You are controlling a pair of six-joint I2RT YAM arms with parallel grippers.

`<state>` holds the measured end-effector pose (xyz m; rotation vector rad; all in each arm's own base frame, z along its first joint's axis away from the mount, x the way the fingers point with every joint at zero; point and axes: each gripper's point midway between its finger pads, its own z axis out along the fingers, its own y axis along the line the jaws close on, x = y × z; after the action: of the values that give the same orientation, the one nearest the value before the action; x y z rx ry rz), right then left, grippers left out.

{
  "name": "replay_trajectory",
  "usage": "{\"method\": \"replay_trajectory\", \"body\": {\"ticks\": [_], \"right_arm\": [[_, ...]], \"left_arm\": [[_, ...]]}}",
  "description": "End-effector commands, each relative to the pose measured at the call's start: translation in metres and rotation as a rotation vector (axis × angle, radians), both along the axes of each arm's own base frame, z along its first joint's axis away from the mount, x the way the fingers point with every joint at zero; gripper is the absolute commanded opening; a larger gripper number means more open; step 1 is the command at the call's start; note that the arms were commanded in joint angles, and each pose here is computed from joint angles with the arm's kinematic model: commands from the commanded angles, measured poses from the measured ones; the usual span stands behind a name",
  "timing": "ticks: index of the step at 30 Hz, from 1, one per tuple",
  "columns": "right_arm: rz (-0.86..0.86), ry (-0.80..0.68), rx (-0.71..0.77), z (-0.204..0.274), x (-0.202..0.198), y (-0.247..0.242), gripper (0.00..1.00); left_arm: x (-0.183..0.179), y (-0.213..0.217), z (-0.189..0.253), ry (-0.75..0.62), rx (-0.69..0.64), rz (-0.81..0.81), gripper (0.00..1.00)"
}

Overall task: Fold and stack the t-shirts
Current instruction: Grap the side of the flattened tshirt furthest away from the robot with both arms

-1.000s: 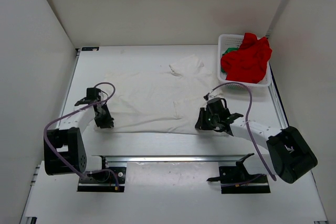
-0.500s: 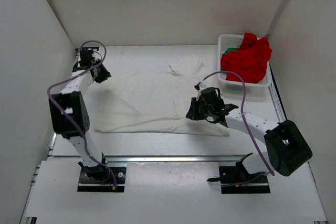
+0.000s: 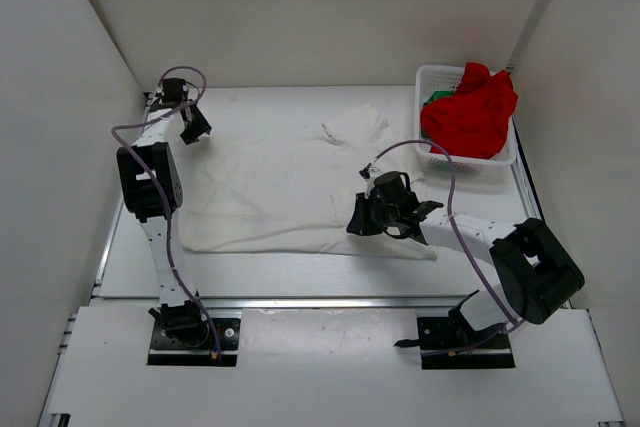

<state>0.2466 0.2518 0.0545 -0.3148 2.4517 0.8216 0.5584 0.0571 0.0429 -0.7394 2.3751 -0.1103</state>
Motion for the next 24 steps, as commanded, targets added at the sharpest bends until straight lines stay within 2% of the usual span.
{"method": "replay_trajectory", "body": {"ticks": [1,5,9,13,16,17,19,20,22,23,24], "right_arm": [[0.019,-0.049,0.027,0.008,0.005,0.008,0.02],[0.006,-0.076,0.048,0.020,0.014,0.007,0.02],[-0.023,-0.110,0.069,0.035,0.028,0.004,0.03],[-0.047,-0.141,0.089,0.052,0.046,0.004,0.06],[-0.072,-0.160,0.101,0.059,0.063,0.003,0.12],[-0.078,-0.162,0.106,0.061,0.065,0.002,0.14],[-0.142,-0.187,0.098,0.067,0.096,-0.007,0.19],[-0.145,-0.203,0.104,0.074,0.101,-0.006,0.21],[-0.224,-0.226,0.067,0.078,0.139,-0.025,0.25],[-0.234,-0.192,0.031,0.063,0.145,-0.027,0.27],[-0.276,-0.239,0.018,0.076,0.176,-0.035,0.33]], "left_arm": [[0.010,0.009,0.018,0.010,0.069,0.003,0.50],[0.019,0.007,0.000,0.082,0.076,-0.030,0.45],[0.013,0.000,-0.012,0.121,0.051,-0.047,0.41],[0.011,0.002,-0.009,0.109,0.059,-0.035,0.44],[0.008,0.002,-0.010,0.118,0.057,-0.034,0.46],[0.007,0.002,-0.011,0.123,0.061,-0.035,0.43],[0.005,0.002,-0.011,0.130,0.081,-0.025,0.34],[0.002,0.002,-0.015,0.143,0.082,-0.027,0.33],[0.005,0.005,-0.011,0.124,0.072,-0.022,0.22],[0.005,0.002,-0.008,0.116,0.059,-0.025,0.19],[0.005,0.003,-0.007,0.112,0.052,-0.020,0.12]]}}
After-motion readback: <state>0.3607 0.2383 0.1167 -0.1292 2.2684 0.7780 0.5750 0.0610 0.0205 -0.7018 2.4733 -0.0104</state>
